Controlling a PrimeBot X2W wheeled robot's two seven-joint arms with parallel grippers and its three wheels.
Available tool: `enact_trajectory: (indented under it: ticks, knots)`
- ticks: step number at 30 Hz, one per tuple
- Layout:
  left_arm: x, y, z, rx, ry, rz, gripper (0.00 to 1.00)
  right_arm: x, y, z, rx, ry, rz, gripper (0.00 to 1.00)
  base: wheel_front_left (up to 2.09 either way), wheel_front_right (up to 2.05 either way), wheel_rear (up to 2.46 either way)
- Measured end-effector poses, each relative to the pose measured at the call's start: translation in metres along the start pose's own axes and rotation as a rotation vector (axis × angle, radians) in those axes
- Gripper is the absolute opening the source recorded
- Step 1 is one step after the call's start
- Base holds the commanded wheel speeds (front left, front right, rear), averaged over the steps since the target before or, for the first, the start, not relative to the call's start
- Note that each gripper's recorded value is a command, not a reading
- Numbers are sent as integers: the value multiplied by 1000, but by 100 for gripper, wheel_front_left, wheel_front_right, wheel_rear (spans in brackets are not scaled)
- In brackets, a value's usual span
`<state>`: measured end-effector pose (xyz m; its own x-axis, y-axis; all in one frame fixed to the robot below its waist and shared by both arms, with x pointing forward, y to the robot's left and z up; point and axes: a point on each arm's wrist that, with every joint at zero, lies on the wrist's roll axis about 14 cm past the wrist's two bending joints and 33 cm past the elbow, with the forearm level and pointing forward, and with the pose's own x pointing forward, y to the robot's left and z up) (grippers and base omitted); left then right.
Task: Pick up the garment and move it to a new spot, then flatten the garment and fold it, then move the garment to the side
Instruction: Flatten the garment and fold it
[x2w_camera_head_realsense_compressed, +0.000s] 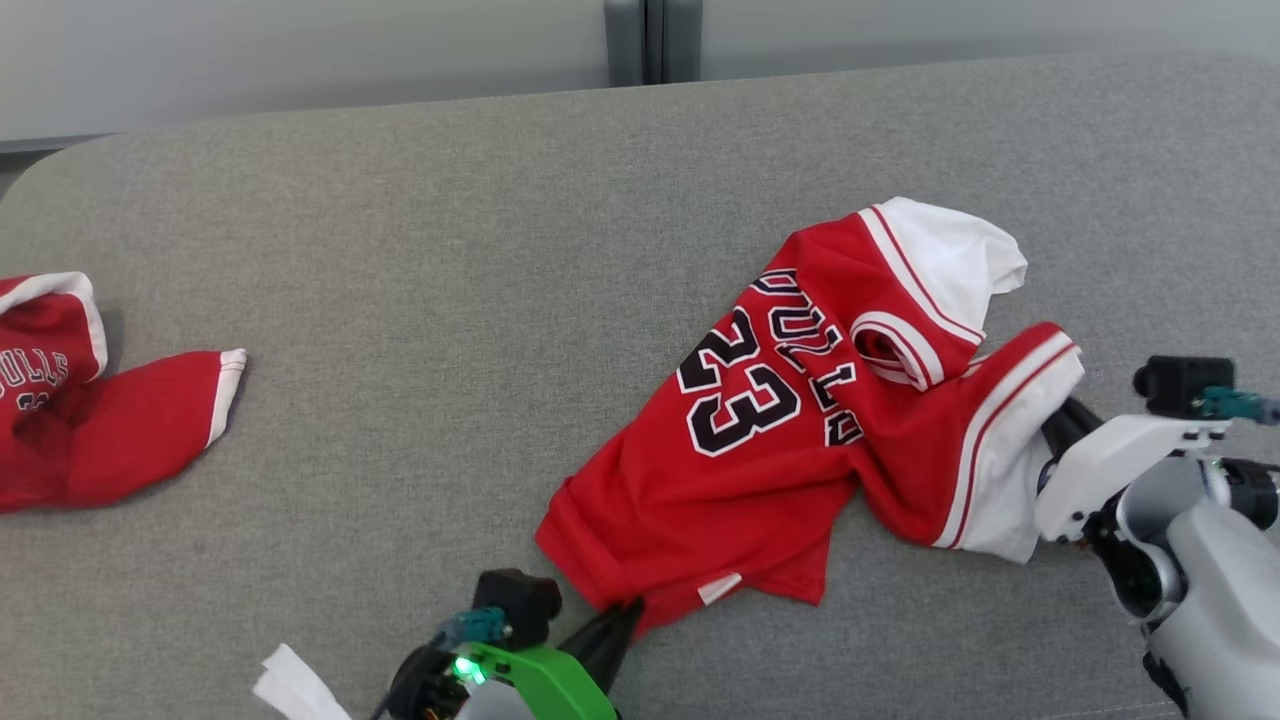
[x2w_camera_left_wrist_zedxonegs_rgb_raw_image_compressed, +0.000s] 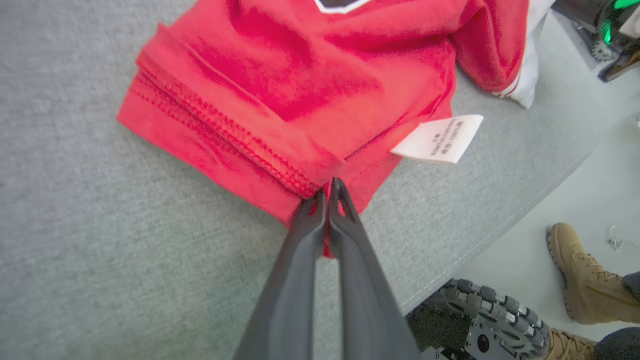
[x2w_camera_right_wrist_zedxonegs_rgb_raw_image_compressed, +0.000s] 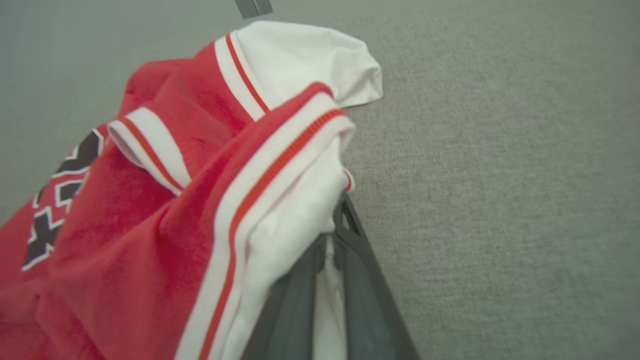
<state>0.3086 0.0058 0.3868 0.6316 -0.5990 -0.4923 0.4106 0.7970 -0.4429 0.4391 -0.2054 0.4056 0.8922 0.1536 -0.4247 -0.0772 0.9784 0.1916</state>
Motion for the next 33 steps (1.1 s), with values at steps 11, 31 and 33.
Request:
enact_trajectory:
  ticks: [11,31,33]
  knots:
    - [-80,-37,151,55,-402,-149,0,-115,-5,181,173,-546,138,0,0,0,0]
    - [-168,-117,314,435,-696,-374,0,-295,15,362,12,-1093,182,0,0,0,0]
    - [-156,-106,333,424,-690,-352,0,-278,11,381,8,-1073,139,0,0,0,0]
